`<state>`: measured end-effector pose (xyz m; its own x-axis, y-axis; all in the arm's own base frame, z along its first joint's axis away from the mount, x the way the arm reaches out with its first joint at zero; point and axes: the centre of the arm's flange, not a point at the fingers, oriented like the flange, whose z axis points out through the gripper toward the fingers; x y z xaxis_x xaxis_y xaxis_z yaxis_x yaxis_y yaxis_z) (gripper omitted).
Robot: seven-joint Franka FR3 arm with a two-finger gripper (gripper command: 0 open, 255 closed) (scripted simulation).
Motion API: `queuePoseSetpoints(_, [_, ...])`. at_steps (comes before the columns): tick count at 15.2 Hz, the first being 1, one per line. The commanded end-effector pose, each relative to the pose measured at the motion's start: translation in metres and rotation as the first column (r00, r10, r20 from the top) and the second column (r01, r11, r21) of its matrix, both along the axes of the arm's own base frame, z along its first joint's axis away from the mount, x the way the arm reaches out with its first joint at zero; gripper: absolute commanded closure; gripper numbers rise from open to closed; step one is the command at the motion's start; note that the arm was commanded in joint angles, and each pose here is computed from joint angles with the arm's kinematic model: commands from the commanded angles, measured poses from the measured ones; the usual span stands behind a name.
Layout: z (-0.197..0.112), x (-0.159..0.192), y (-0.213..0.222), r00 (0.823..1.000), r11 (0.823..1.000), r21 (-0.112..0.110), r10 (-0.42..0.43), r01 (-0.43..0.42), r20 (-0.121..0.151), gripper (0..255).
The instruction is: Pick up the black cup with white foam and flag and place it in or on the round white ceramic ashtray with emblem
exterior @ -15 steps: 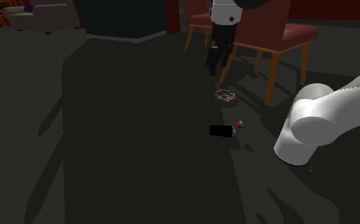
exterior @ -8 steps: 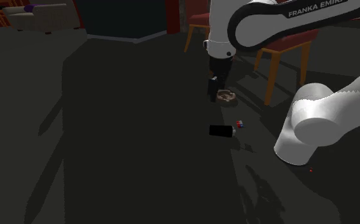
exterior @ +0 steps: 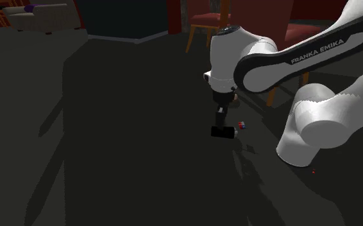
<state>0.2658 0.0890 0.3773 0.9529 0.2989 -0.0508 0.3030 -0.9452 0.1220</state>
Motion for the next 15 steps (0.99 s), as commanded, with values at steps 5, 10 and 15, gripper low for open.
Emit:
queuePoseSetpoints(5, [-0.044,-0.01,0.002,0.999,0.999,-0.011,0.035,-0.035,-0.011,0])
queuePoseSetpoints(10, [-0.063,-0.01,-0.001,0.999,0.999,-0.011,0.035,-0.035,-0.011,0])
queuePoseSetpoints(15, [-0.063,-0.01,-0.001,0.999,0.999,-0.011,0.035,-0.035,-0.011,0])
